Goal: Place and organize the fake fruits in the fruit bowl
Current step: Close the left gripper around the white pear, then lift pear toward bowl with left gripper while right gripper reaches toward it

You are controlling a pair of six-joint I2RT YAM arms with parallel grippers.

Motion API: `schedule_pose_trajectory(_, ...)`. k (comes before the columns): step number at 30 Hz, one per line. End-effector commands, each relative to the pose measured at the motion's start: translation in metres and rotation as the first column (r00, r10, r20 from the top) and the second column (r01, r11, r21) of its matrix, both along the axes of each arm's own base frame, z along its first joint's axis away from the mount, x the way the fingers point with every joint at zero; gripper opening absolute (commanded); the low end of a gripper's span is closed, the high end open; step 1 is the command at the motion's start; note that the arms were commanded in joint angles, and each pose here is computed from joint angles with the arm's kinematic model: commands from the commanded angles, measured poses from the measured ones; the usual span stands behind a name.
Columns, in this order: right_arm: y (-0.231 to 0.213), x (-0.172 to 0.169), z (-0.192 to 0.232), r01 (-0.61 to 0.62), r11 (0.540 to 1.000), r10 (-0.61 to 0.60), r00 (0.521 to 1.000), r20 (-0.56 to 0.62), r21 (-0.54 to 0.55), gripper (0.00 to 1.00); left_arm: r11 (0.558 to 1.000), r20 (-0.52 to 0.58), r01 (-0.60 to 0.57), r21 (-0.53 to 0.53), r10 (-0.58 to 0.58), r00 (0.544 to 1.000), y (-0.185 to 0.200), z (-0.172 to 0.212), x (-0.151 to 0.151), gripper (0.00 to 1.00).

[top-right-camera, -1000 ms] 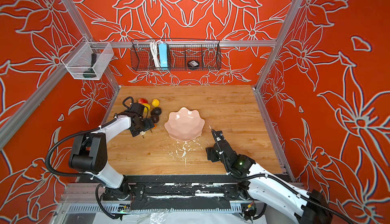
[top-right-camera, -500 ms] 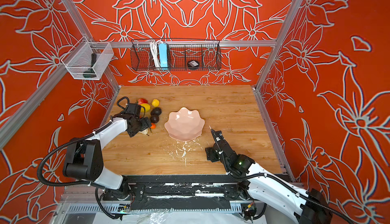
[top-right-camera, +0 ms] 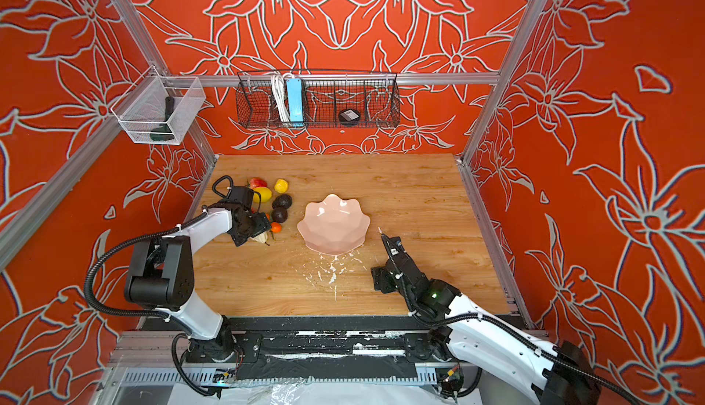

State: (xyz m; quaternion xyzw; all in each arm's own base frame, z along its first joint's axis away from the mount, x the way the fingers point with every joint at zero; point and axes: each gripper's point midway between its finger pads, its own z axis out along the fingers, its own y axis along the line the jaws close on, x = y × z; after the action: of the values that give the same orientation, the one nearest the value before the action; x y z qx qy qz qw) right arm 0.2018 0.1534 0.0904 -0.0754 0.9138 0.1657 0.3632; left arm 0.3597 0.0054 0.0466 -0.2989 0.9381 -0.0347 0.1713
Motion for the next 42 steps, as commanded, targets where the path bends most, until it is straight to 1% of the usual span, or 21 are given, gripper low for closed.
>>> schedule_pose_trajectory(1,-0.001,-0.001,-0.002,0.009,1.000,-0.009,1.000,-0.010,0.013,0.81,1.000,0.004,-0.001,-0.001,0.001,1.000,0.002,0.000,0.006,0.82)
schedule_pose_trajectory(5,-0.001,-0.002,-0.003,0.008,1.000,-0.008,1.000,-0.016,0.012,0.81,1.000,-0.005,0.004,0.027,-0.004,1.000,0.007,-0.001,0.007,0.80)
schedule_pose_trajectory(8,-0.001,-0.002,-0.003,0.007,1.000,-0.007,1.000,-0.016,0.014,0.81,1.000,0.000,0.001,0.021,-0.001,1.000,0.008,-0.001,0.007,0.75)
schedule_pose_trajectory(19,0.003,0.000,-0.001,0.000,1.000,0.000,1.000,-0.029,0.004,0.81,1.000,0.043,0.003,-0.017,-0.002,0.999,0.001,0.001,0.003,0.69)
schedule_pose_trajectory(22,0.008,0.000,0.002,-0.015,1.000,0.016,0.999,-0.027,0.025,0.82,0.999,0.072,-0.001,-0.053,0.005,0.997,-0.004,0.006,-0.001,0.68)
schedule_pose_trajectory(27,0.026,-0.001,0.010,-0.078,0.992,0.080,0.997,-0.022,0.096,0.81,0.995,0.136,-0.022,-0.096,0.035,0.990,-0.009,0.023,-0.011,0.65)
schedule_pose_trajectory(30,0.036,-0.002,0.014,-0.102,0.985,0.106,0.994,-0.026,0.138,0.80,0.988,0.171,-0.045,-0.147,0.070,0.983,-0.014,0.034,-0.020,0.64)
schedule_pose_trajectory(33,0.063,-0.006,0.022,-0.166,0.957,0.174,0.985,-0.013,0.239,0.79,0.975,0.217,-0.060,-0.214,0.107,0.970,-0.027,0.049,-0.034,0.64)
schedule_pose_trajectory(35,0.080,-0.009,0.031,-0.200,0.941,0.207,0.978,0.002,0.273,0.78,0.967,0.252,-0.064,-0.248,0.128,0.959,-0.039,0.060,-0.045,0.63)
schedule_pose_trajectory(38,0.105,-0.013,0.049,-0.244,0.922,0.245,0.969,0.036,0.302,0.78,0.944,0.316,-0.052,-0.327,0.161,0.935,-0.061,0.076,-0.062,0.63)
schedule_pose_trajectory(40,0.121,-0.014,0.061,-0.255,0.905,0.252,0.966,0.054,0.340,0.77,0.922,0.385,-0.028,-0.387,0.189,0.903,-0.075,0.093,-0.073,0.63)
schedule_pose_trajectory(42,0.137,-0.014,0.070,-0.268,0.887,0.267,0.962,0.056,0.376,0.76,0.903,0.408,-0.010,-0.430,0.204,0.890,-0.086,0.099,-0.082,0.63)
